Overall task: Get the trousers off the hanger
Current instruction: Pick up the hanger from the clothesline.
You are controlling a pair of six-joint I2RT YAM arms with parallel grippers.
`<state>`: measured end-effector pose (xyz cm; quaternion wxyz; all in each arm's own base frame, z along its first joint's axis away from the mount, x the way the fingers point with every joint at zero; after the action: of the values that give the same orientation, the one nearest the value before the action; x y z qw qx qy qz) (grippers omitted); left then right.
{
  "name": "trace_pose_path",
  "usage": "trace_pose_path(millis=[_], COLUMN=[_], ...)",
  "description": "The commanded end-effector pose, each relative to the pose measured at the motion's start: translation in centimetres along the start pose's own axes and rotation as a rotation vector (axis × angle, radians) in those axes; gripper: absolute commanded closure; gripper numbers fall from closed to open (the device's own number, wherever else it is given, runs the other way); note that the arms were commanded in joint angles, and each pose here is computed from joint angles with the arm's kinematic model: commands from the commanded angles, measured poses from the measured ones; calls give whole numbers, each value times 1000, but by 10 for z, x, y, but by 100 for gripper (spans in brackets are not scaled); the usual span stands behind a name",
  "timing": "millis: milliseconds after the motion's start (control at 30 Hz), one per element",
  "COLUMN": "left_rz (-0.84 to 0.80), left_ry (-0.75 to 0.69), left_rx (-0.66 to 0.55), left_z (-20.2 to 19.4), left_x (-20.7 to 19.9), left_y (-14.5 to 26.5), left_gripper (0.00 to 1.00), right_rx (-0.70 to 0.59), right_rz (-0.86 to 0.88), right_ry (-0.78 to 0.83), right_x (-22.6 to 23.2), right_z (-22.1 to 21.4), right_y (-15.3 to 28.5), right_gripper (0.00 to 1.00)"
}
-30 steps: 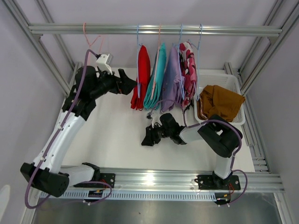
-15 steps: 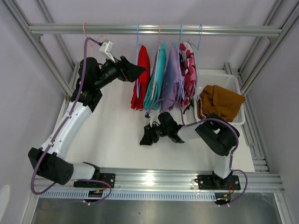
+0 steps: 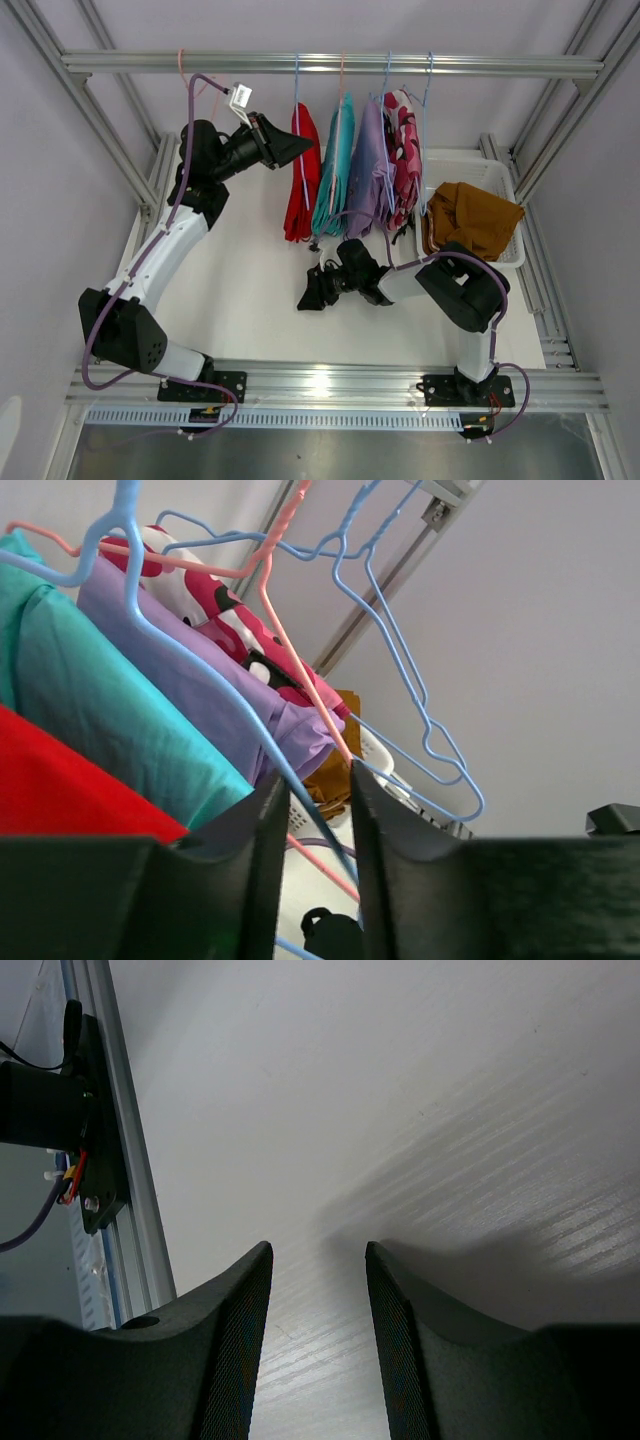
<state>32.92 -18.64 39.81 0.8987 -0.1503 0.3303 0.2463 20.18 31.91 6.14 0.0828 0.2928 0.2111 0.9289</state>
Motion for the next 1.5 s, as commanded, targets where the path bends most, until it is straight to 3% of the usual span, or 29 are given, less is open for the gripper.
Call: trace_pose_path(millis=[0, 300, 500, 733, 1167, 1467], left_rz=[-154, -220, -344, -375, -311, -216], left_ry=[-55, 54, 77, -1, -130, -250], left_rx=[-45, -55, -93, -143, -228, -267], left_z=[18, 13, 24, 51, 78, 56], left_x=[-30, -23, -32, -71, -121, -139], left_y=[4, 5, 8, 18, 56, 96], left_gripper=[69, 99, 99, 99, 99, 100], right_rx=[225, 226, 230, 231, 232, 240], right_rz=[-116, -119, -123, -124, -115, -111], right_ry=[-135, -139, -145, -148, -146, -130], right_x=[-18, -19, -20, -20, -17, -10], right_z=[-61, -62, -63, -62, -64, -64], right_y=[4, 3, 3, 2, 1, 1], right_gripper=[52, 52, 52, 52, 52, 52])
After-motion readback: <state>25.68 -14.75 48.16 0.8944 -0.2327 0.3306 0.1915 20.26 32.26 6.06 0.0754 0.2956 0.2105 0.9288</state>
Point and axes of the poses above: each gripper's point midway between its finger pads, its own y axis back along the fingers, its own x axis along the line the jaws close on, z = x × y, the point moved 8 cm from there along y, back along the fingers, and after that the axes turned 10 degrees about y, right-handed, at the moved point
